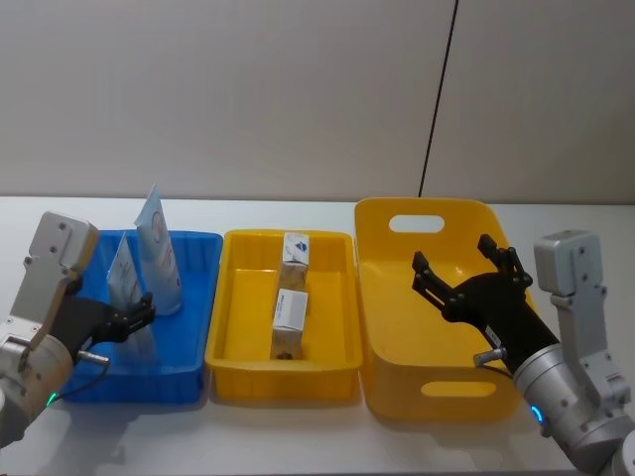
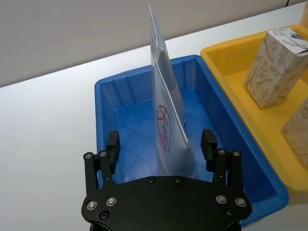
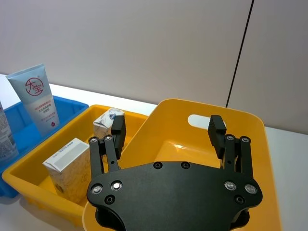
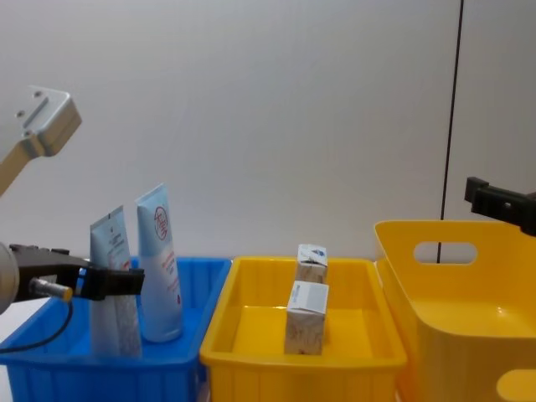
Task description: Bimanual collaborative sorting of washing and personal care products
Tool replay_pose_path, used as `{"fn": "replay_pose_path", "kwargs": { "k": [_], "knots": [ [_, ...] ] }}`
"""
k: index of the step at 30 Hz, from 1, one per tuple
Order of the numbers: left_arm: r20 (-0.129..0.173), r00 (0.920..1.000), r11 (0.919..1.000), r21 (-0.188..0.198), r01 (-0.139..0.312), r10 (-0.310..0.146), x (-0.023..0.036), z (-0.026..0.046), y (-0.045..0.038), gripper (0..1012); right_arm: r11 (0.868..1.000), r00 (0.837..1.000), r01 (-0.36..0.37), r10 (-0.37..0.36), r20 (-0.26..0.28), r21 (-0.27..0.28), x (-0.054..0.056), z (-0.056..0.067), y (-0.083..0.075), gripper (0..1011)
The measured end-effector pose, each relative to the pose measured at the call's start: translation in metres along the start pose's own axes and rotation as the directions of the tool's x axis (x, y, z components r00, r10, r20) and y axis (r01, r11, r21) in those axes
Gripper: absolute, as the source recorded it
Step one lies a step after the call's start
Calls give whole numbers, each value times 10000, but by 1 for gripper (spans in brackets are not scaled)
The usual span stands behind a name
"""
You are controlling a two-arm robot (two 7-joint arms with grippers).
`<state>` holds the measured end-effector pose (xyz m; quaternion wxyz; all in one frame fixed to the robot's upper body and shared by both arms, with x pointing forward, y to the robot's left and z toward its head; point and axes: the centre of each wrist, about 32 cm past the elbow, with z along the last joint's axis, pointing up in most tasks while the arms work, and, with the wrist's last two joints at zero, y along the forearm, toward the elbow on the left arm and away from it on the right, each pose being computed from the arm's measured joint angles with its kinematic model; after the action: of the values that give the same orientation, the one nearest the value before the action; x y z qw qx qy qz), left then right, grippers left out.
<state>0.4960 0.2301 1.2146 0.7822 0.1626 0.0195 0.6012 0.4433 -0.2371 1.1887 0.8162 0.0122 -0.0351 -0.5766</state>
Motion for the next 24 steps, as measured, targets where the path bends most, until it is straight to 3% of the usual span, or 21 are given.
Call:
{"fn": "replay_pose_path", "kwargs": {
  "k": [9,20,24],
  "knots": [
    [59,10000,10000,85,-49,48,13,-20,-62,961,10000,10000,-1,1,0,0,0,0,0,1002],
    [90,9999,9999,131,-73,72,21,-31,-95,673,10000,10000,-1,1,1,0,0,0,0,1002],
    [100,9999,9999,143,-79,78,23,-33,-103,506,10000,10000,-1,1,0,0,0,0,0,1002]
  ]
}}
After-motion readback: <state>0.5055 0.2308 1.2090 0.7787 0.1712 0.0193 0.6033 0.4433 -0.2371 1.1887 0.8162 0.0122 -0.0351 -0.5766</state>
